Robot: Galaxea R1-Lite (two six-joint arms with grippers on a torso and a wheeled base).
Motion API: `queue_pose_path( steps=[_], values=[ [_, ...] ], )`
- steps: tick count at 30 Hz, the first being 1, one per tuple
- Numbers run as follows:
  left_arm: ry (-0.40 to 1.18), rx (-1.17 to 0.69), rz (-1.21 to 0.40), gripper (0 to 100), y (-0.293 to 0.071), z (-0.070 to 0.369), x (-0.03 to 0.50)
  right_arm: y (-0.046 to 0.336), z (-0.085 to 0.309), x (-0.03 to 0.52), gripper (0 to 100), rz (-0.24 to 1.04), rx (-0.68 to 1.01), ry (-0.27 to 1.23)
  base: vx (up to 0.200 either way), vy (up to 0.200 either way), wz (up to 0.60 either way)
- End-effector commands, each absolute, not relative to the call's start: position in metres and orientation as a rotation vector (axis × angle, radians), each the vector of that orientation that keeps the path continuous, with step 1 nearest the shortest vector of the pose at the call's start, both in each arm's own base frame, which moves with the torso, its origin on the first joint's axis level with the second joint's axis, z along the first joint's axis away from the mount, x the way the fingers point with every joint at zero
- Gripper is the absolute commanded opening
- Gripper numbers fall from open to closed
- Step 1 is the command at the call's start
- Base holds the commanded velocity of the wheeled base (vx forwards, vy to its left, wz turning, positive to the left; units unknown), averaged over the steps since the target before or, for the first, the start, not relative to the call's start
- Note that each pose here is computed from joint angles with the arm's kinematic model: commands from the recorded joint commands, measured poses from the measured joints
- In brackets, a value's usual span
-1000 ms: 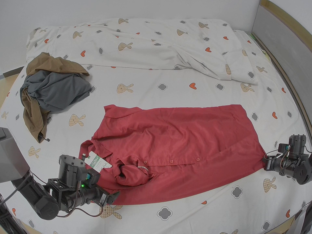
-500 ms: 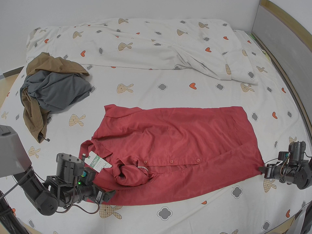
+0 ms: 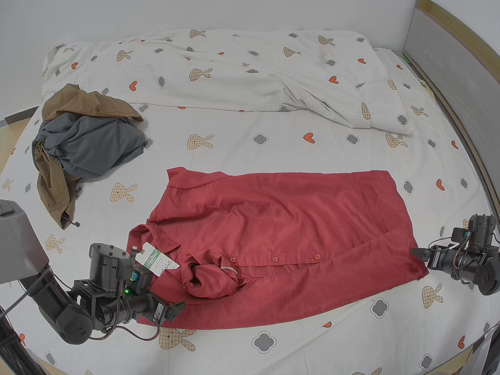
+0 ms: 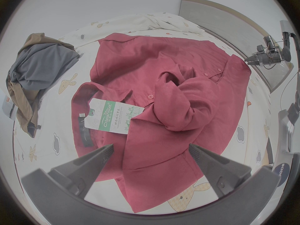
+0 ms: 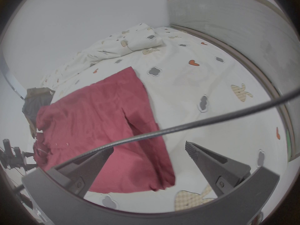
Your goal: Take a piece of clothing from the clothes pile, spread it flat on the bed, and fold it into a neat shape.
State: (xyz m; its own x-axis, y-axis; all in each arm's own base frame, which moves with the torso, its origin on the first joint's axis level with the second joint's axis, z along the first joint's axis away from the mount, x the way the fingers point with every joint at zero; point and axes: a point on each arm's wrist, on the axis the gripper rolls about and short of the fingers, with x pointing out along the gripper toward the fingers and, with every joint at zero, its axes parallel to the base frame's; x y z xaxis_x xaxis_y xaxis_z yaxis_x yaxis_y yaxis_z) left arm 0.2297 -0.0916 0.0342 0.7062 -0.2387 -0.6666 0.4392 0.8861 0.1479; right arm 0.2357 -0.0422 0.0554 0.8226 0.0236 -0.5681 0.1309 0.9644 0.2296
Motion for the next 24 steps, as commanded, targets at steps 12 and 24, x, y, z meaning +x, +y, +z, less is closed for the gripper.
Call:
queue_pose_path(
  steps=[12, 24],
  values=[
    [0.685, 0.307, -0.379, 100, -0.091, 0.036, 0.23, -0.045, 0.026, 0.262, 0, -0.055, 0.32, 0.686, 0.0, 0.0, 0.0],
    [0.692, 0.31, -0.381, 100, -0.091, 0.034, 0.23, -0.037, 0.048, 0.231, 0, -0.047, 0.315, 0.652, 0.0, 0.0, 0.0]
  ],
)
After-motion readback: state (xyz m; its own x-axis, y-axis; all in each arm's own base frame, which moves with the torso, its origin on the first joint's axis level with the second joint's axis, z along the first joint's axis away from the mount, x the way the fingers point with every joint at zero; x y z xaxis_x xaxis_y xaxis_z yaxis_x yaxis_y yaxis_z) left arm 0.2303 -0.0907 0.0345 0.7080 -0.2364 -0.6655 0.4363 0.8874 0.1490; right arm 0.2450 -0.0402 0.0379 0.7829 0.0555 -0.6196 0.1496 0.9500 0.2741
